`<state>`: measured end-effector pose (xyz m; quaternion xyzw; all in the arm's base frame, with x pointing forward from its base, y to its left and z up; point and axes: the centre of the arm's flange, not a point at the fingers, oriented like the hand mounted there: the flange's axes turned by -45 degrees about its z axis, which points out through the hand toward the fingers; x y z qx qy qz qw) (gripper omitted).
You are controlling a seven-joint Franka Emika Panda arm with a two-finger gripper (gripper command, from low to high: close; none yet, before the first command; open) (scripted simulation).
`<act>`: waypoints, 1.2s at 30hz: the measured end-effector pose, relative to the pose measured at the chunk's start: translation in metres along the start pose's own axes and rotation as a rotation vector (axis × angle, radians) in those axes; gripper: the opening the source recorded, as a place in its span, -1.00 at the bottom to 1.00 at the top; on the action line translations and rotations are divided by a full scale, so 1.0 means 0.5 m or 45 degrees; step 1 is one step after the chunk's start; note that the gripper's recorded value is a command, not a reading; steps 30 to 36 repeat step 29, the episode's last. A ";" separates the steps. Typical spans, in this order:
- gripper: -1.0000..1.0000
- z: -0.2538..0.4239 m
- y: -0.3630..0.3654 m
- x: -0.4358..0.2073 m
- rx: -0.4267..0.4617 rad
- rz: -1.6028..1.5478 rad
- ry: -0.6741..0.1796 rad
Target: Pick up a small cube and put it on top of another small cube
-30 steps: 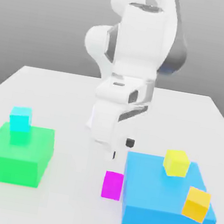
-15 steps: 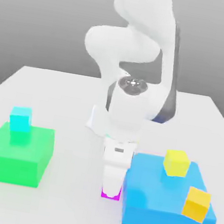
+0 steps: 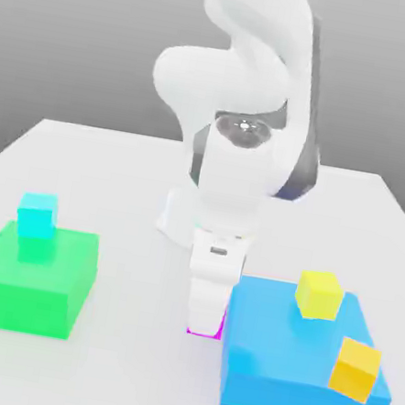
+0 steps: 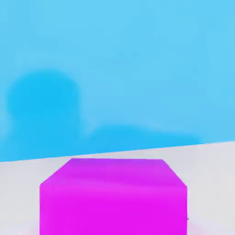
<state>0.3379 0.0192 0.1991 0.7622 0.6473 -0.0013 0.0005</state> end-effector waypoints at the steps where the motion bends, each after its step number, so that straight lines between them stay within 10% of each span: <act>1: -1.00 -0.014 0.008 -0.022 -0.002 0.078 -0.004; 25: -1.00 -0.189 -0.140 -0.603 0.005 2.077 0.008; 26: 1.00 -0.168 -0.141 -0.602 0.004 2.079 0.007; 36: 1.00 -0.168 -0.141 -0.602 0.004 2.079 0.007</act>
